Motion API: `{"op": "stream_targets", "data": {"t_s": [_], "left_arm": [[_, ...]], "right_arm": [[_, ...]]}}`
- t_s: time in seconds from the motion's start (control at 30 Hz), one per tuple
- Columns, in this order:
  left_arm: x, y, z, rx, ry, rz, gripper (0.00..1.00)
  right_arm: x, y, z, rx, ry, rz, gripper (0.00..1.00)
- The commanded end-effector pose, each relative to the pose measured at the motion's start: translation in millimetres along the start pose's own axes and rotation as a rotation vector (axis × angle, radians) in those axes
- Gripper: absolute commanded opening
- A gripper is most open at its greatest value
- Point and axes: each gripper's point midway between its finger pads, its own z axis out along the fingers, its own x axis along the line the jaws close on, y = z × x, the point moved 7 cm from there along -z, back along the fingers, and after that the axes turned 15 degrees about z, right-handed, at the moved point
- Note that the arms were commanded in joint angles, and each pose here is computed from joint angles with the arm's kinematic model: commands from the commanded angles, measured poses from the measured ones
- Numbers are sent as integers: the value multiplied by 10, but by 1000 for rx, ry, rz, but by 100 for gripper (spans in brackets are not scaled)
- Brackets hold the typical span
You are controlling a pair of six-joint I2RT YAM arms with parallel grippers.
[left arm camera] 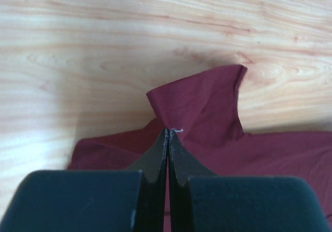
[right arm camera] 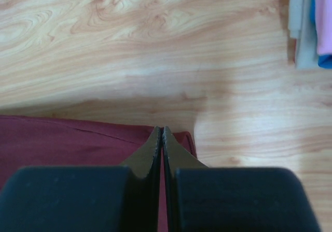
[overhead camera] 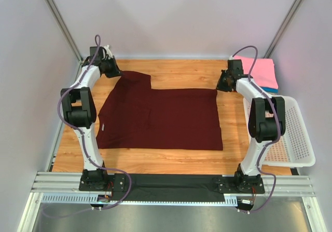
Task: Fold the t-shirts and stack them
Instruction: Fold the tshirt
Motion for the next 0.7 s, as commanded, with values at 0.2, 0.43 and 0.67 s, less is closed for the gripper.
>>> {"op": "stream_targets", "data": {"t_s": [0.2, 0.43, 0.67], "left_arm": [[-81, -70, -657, -74, 118, 31, 0], [-161, -207, -869, -65, 133, -1, 0], [-207, -280, -1131, -46, 196, -12, 0]], "right_arm": [[-208, -90, -274, -102, -72, -10, 0], [-264, -176, -497, -118, -70, -8, 0], [-254, -213, -630, -156, -19, -4, 0]]}}
